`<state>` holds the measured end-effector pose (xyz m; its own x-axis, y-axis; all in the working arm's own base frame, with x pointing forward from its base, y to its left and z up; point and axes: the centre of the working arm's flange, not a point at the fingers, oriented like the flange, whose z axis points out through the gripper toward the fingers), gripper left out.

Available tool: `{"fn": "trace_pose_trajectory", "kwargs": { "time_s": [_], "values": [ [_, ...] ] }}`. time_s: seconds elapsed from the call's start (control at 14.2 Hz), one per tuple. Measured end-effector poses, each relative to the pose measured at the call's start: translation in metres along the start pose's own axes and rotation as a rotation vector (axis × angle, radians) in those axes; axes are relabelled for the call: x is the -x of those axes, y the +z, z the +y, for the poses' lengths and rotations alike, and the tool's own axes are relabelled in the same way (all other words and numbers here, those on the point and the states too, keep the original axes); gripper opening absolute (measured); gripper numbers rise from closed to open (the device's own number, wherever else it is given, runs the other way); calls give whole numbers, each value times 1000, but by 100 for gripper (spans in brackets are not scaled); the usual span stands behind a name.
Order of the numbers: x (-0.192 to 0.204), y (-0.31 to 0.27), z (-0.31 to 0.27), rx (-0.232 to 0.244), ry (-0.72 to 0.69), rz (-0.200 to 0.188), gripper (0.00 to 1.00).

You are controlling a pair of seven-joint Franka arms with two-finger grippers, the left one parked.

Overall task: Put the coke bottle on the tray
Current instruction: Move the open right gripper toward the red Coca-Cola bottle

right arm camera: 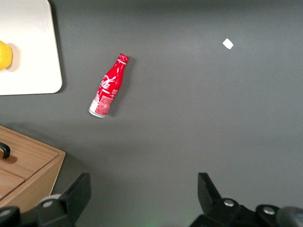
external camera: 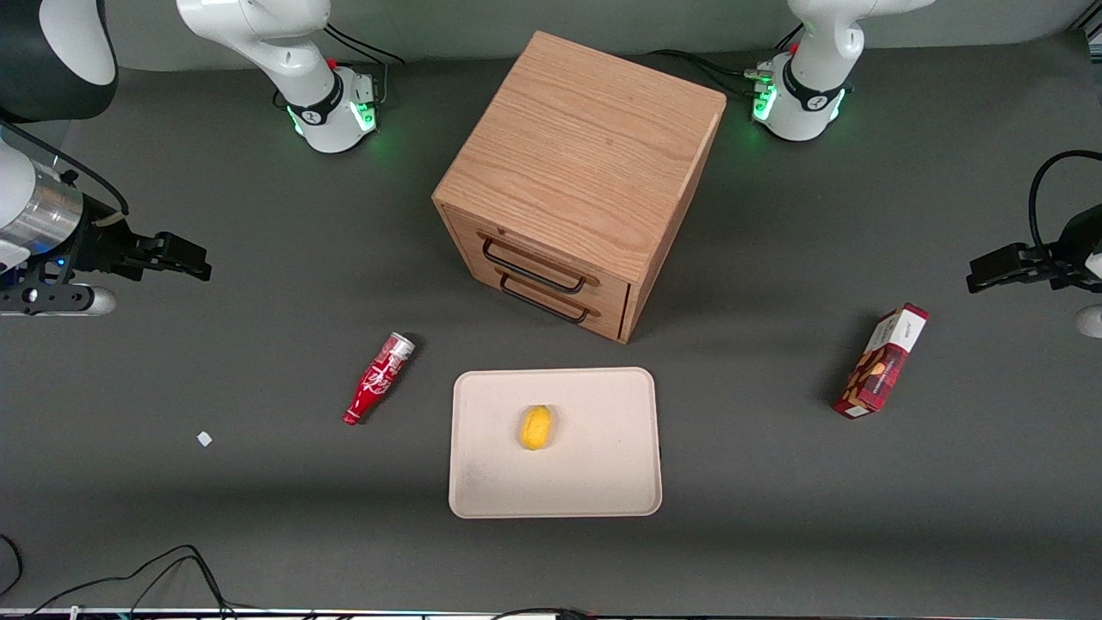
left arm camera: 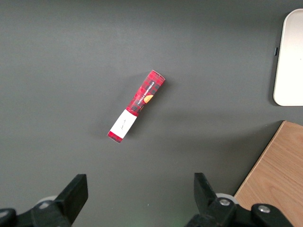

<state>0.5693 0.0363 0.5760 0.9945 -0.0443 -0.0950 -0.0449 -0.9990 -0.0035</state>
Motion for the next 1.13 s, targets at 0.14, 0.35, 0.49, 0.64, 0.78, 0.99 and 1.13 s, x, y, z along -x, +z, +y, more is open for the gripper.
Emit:
{"fn": "trace_pose_trajectory", "kwargs": {
  "time_s": [0.14,0.35,0.49,0.64,0.78,0.99,1.13],
  "values": [
    [-4,7,0,1,2,-13,100],
    [-11,23,-6,-1,48,-42,100],
    [-22,43,-17,-7,97,-66,100],
    [-40,71,-38,-11,160,-58,100],
    [-56,103,-67,-12,234,-47,100],
    [-73,147,-102,-25,312,-32,100],
    [-77,180,-111,-35,345,-22,100]
  ]
}}
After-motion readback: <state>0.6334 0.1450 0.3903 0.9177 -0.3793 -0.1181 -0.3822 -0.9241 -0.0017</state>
